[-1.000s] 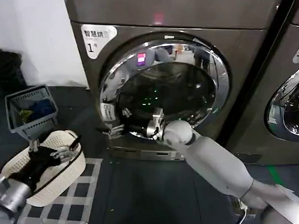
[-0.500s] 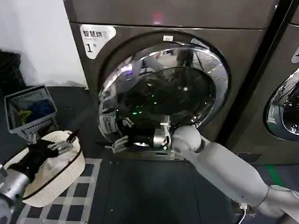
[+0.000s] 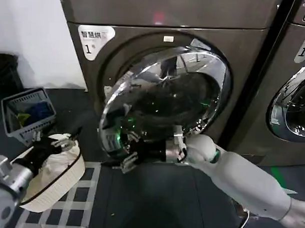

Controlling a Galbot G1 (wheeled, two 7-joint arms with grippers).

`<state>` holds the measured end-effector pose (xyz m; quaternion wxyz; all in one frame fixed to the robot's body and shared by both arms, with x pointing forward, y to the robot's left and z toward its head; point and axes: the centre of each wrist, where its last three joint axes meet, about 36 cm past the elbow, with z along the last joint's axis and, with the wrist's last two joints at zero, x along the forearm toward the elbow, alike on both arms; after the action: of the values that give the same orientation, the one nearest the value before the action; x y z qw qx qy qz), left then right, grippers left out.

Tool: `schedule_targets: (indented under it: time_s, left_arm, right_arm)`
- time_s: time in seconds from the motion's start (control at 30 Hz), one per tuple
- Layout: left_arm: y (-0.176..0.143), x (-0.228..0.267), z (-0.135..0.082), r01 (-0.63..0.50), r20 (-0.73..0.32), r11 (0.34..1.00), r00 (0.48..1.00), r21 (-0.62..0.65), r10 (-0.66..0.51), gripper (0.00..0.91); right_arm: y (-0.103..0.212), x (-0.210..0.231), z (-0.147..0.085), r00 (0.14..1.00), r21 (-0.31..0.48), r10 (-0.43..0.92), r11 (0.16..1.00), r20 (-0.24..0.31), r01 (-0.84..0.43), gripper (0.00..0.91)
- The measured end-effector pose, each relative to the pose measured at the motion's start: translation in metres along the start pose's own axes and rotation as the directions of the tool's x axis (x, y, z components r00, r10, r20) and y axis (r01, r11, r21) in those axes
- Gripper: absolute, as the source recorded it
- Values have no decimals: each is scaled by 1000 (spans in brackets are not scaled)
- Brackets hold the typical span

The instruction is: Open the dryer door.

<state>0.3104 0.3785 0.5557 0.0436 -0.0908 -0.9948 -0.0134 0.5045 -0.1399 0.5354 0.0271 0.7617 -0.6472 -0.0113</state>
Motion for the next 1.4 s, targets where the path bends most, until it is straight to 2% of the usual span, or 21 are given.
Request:
schedule_targets:
  time_s: [0.33, 0.77, 1.1, 1.4]
  left_arm:
    - [4, -16, -1, -82, 33, 996, 996, -38, 84, 907]
    - [-14, -36, -2, -242, 53, 964, 967, -106, 249, 907]
    - [-35, -49, -7, -410, 58, 895, 903, -177, 425, 907]
    - [-46, -57, -15, -511, 54, 828, 843, -231, 535, 907]
  right_arm:
    - [17, 24, 0, 995, 27, -100, 995, -21, 101, 907]
    - [41, 52, 2, 984, 10, -170, 985, -51, 171, 907]
    - [49, 83, 9, 974, -18, -224, 975, -37, 223, 907]
    - [57, 107, 12, 958, -24, -283, 959, -38, 283, 907]
